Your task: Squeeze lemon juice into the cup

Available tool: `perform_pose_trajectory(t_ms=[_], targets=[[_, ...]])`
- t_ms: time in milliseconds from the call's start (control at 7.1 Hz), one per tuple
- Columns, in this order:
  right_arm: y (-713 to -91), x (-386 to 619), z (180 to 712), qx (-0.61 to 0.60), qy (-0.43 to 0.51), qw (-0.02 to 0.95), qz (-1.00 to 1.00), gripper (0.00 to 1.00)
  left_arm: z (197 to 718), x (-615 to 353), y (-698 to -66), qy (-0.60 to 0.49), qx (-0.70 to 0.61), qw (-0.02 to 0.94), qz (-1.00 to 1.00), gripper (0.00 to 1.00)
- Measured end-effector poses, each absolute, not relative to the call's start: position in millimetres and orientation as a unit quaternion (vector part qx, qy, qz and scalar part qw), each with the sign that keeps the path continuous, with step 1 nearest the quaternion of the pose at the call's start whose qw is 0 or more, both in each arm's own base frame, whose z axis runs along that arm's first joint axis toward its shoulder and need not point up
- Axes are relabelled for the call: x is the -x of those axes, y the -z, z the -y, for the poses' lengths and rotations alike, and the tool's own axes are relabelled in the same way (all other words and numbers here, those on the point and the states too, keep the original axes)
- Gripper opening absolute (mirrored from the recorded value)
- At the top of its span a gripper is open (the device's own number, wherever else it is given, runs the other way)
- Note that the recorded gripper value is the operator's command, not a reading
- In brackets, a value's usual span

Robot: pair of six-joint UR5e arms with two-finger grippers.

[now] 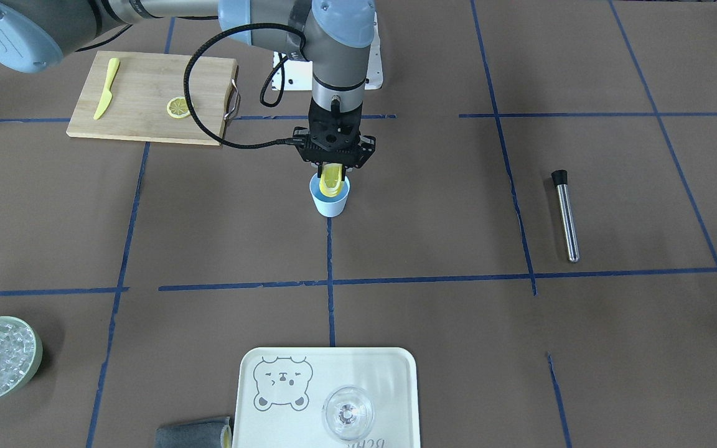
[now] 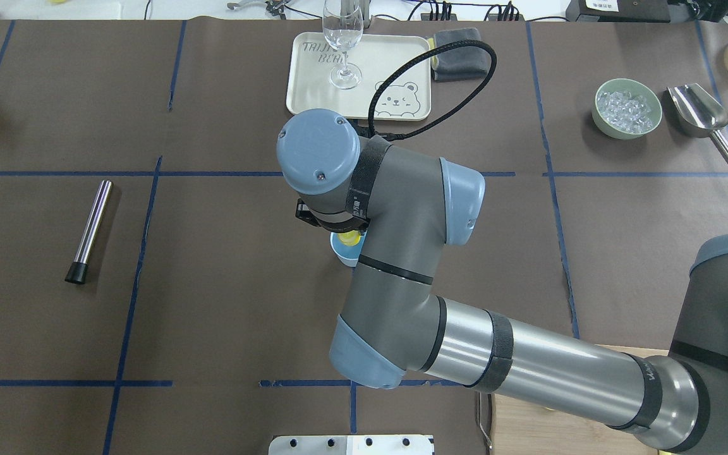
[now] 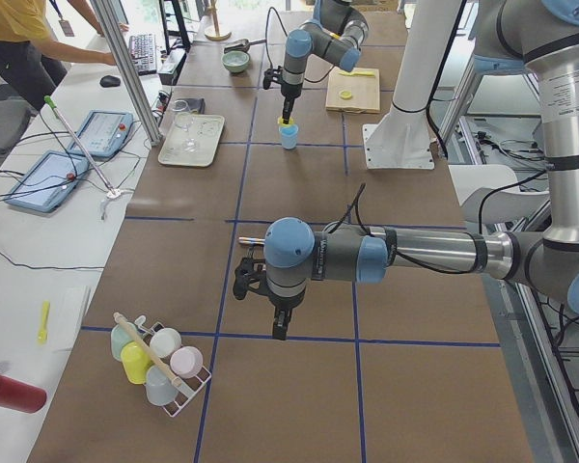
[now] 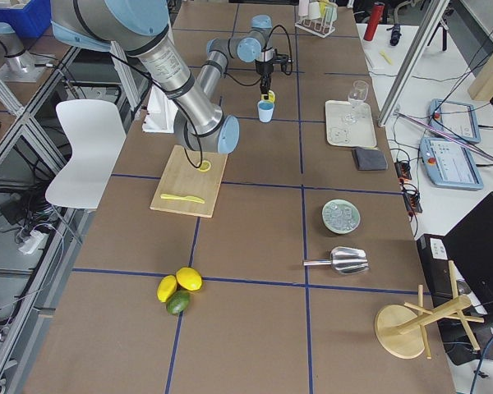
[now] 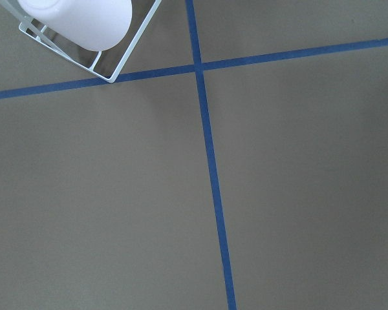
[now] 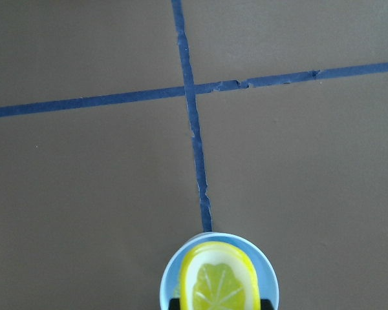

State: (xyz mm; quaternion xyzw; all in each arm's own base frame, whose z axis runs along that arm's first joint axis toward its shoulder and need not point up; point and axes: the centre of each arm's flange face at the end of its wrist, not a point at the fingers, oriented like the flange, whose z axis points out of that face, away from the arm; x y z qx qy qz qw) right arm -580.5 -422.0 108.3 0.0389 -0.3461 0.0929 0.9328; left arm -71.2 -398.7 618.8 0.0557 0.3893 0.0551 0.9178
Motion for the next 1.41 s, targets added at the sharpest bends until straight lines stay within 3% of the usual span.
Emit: perform_pose_trajectory(t_ms=[845,1127,1409], targets=[[-99.3,570.4,415.7,-0.038,-0.083,0.928,0.361,1.00,398.6,71.2,-619.6,-0.054,-0.054,0.918,-0.389,1.00],[-108.8,523.6,427.9,-0.046,-0.055,0.923,0.379,1.00,398.8,71.2,-618.5,-0.054,-0.055,0.918,-0.389,1.00],[-158.3,437.0,457.8,-0.064,-0.001,0.922,0.382,1.00,402.2,71.3,-614.6,-0.054,-0.058,0.918,-0.389,1.00]])
